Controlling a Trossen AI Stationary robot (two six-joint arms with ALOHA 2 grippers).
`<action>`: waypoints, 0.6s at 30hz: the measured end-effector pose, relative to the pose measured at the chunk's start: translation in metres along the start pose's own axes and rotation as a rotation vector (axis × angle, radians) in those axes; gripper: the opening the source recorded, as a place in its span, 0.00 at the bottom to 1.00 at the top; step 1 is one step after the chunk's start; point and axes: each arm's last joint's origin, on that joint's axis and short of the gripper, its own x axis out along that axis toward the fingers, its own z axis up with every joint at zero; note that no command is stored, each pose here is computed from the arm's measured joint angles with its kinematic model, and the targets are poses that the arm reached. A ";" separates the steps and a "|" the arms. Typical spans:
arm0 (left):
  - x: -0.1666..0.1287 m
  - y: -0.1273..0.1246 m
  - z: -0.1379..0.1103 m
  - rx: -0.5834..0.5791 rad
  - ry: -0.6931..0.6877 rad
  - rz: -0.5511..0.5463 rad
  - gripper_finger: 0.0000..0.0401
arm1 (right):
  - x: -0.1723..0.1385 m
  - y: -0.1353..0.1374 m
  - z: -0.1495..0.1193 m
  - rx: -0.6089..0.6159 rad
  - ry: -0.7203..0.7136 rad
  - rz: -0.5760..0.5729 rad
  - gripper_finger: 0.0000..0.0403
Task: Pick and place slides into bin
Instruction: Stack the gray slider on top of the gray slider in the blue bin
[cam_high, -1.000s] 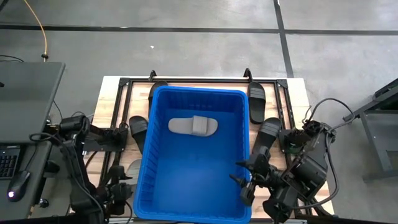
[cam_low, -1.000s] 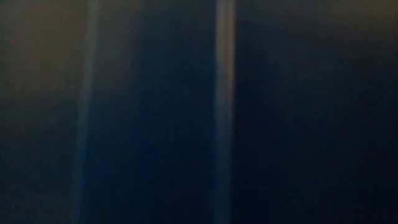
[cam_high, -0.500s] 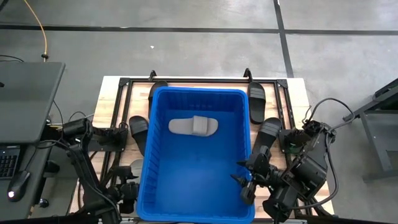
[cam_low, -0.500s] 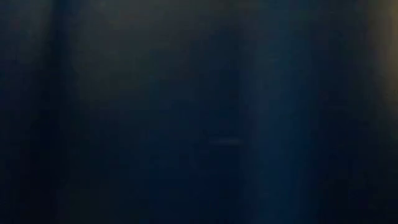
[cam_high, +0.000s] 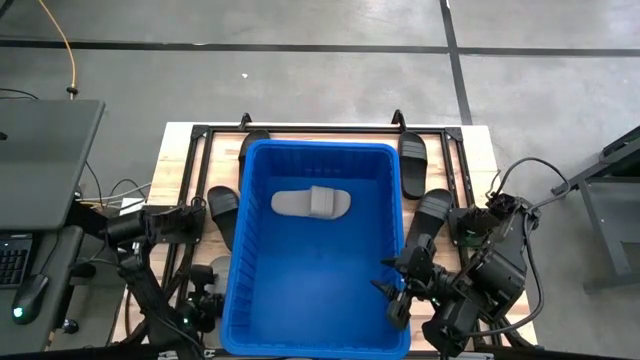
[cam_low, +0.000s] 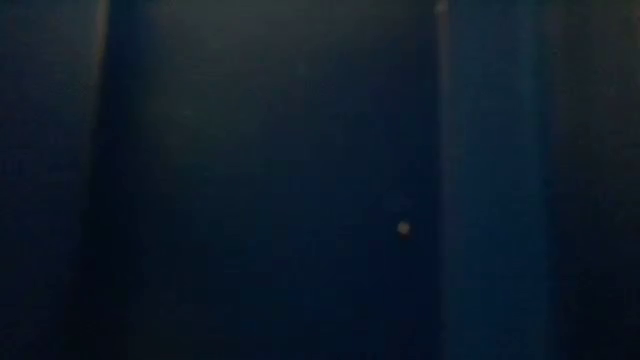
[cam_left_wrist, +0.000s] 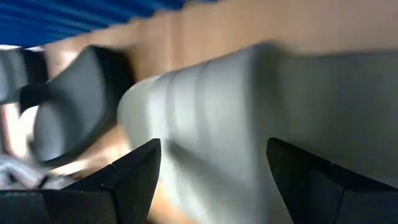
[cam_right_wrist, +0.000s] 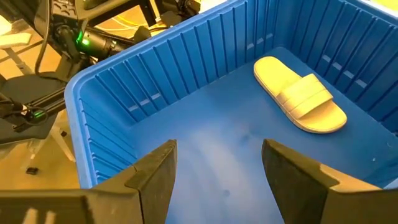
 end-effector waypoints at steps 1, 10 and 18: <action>0.000 0.002 -0.001 0.001 0.009 0.027 0.70 | 0.000 0.000 0.000 0.000 0.000 0.000 0.56; 0.000 0.001 -0.001 0.117 0.050 -0.003 0.27 | 0.000 0.000 0.001 0.005 -0.011 0.001 0.56; 0.002 -0.004 0.008 0.126 0.123 -0.142 0.02 | 0.003 -0.001 0.003 0.006 -0.011 -0.012 0.56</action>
